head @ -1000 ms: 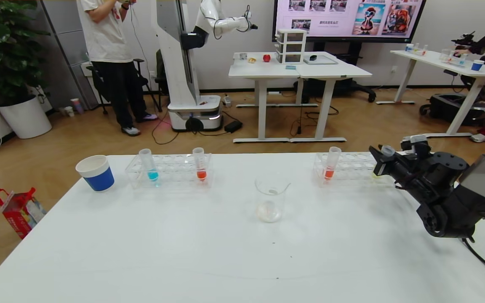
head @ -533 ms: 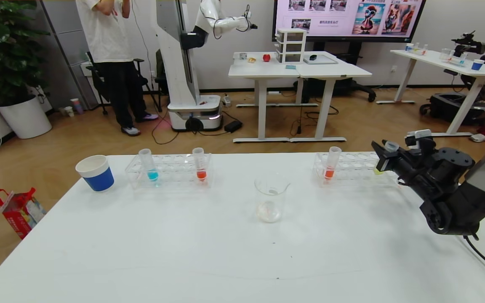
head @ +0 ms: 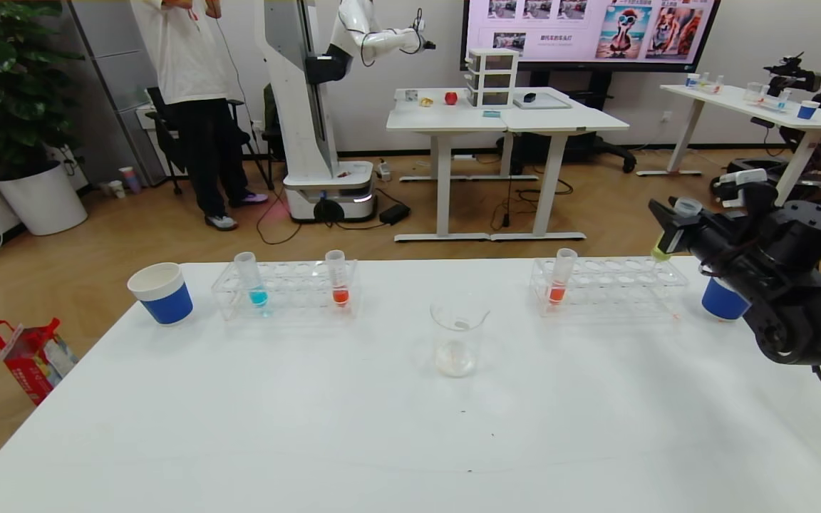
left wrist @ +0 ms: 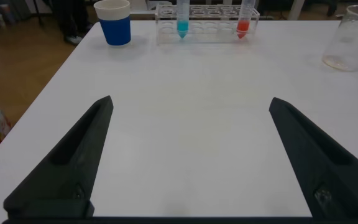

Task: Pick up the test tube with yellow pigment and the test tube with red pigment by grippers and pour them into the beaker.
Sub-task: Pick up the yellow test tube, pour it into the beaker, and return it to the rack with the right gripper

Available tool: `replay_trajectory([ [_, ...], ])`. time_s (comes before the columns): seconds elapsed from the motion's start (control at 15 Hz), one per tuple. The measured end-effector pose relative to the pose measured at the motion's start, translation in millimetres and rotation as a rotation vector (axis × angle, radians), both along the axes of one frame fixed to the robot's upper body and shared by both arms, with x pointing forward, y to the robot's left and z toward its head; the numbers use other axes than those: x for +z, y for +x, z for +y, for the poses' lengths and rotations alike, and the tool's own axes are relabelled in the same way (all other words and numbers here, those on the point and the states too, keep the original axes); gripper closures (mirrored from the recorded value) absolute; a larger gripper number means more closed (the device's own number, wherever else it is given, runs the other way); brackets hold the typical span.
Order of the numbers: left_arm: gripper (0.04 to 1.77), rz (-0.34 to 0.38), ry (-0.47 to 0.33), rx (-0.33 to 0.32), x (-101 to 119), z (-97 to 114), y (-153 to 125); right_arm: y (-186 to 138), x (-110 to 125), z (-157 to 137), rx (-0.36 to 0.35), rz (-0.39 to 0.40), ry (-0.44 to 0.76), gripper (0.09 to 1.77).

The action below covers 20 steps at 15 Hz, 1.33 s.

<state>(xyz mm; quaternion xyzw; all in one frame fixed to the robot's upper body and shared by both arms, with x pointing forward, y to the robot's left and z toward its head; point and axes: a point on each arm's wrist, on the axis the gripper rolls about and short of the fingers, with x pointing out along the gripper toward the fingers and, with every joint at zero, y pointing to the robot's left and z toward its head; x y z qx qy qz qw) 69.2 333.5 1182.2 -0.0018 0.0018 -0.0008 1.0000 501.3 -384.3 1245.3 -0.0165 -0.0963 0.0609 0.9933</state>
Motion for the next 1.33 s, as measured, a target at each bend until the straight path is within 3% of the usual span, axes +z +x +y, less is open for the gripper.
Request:
replay_trajectory([
  [0.13, 0.06, 0.000, 0.000, 0.000, 0, 0, 0, -3, 9, 2, 0.017, -0.021, -0.007, 1.32],
  [0.27, 0.06, 0.000, 0.000, 0.000, 0, 0, 0, -5, 17, 14, 0.087, -0.045, -0.045, 1.32],
  [0.47, 0.06, 0.000, 0.000, 0.000, 0, 0, 0, -7, 30, 41, 0.213, -0.119, -0.193, 1.32],
  [0.8, 0.06, 0.000, 0.000, 0.000, 0, 0, 0, -16, 51, 121, 0.400, -0.232, -0.267, 1.32],
  [1.07, 0.06, 0.000, 0.000, 0.000, 0, 0, 0, -33, 48, 181, 0.542, -0.345, -0.448, 1.32],
  [1.33, 0.06, 0.000, 0.000, 0.000, 0, 0, 0, -33, 35, 208, 0.607, -0.439, -0.610, 1.32],
])
